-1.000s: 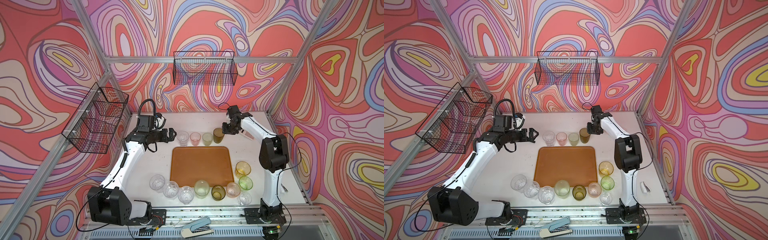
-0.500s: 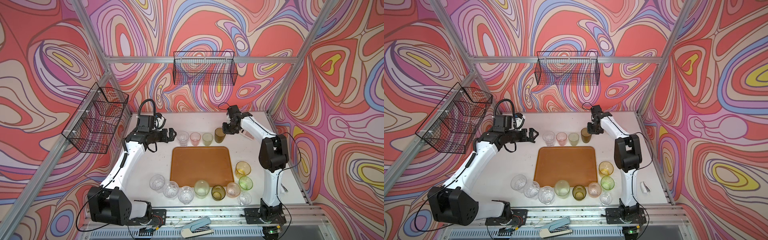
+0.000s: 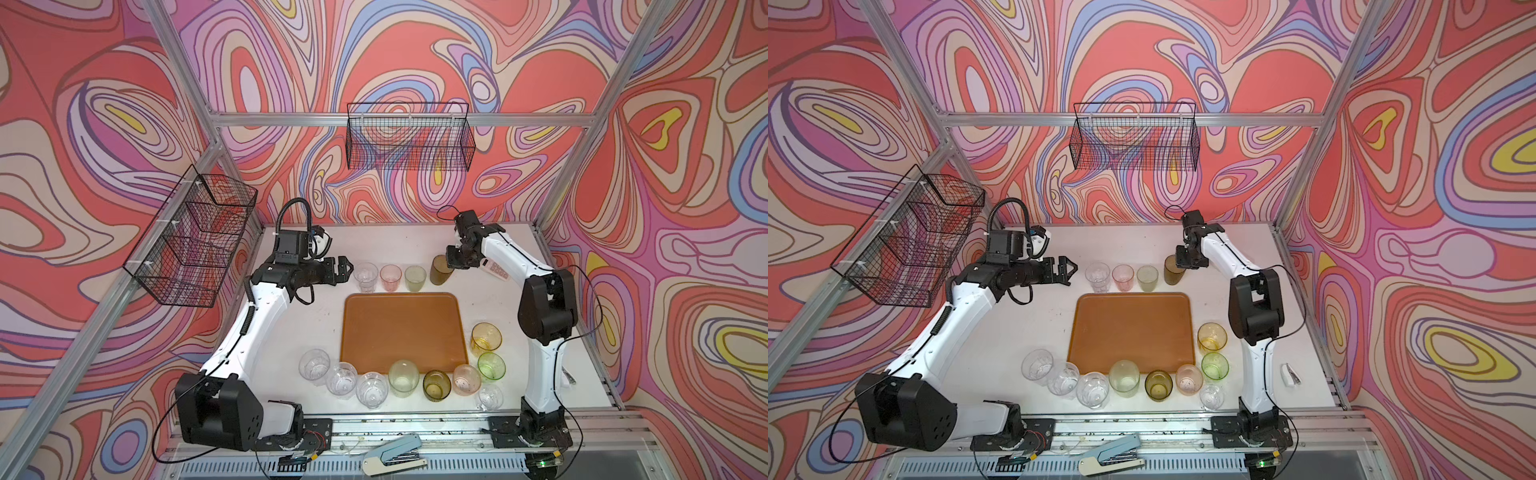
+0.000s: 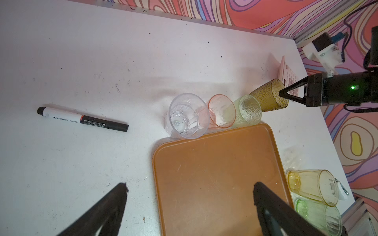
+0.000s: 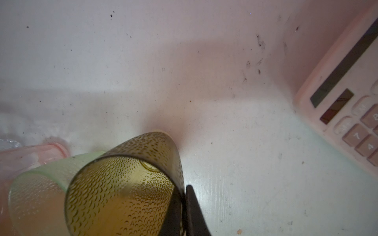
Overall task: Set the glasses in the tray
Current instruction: 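Slide the dark olive glass with the right gripper onto the tray corner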
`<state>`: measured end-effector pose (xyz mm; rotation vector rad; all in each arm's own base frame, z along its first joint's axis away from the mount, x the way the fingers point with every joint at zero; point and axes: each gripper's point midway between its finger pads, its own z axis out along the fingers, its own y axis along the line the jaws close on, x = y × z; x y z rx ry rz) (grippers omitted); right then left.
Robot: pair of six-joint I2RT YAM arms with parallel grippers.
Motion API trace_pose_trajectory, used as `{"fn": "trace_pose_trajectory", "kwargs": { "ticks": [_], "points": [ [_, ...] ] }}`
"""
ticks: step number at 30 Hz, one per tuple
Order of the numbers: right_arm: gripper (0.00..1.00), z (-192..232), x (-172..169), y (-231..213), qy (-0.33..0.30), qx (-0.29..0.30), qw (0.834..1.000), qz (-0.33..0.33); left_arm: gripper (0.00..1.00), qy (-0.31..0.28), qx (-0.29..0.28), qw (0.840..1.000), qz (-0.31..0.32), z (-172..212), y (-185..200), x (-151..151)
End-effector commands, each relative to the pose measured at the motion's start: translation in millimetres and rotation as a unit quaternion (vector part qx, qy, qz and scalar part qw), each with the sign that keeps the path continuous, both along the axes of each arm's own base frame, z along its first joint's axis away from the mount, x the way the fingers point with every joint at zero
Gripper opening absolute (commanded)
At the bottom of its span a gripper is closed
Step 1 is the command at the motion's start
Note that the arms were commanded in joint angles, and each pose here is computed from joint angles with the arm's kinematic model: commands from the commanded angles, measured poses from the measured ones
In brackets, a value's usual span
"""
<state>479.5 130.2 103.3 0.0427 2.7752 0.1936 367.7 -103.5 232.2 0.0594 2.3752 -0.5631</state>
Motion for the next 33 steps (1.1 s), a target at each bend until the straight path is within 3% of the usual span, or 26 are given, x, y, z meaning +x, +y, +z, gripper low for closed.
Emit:
{"fn": "trace_pose_trajectory", "kwargs": {
  "ticks": [1, 20, 33],
  "points": [
    [0.00, 34.8, -3.0, -4.0, -0.030, -0.012, 0.999, 0.005, 0.99, 0.006, -0.008, 1.000, -0.001, -2.7, -1.6, -0.6],
    [0.00, 74.2, -67.9, -15.6, -0.007, -0.012, 0.999, 0.031, 0.99, 0.003, -0.023, 1.000, -0.012, 1.0, -7.4, -1.5],
    [0.00, 69.3, -102.2, -13.6, 0.015, -0.006, 0.999, 0.042, 1.00, -0.003, -0.039, 0.999, -0.025, 6.2, -13.4, -3.1]
  ]
}}
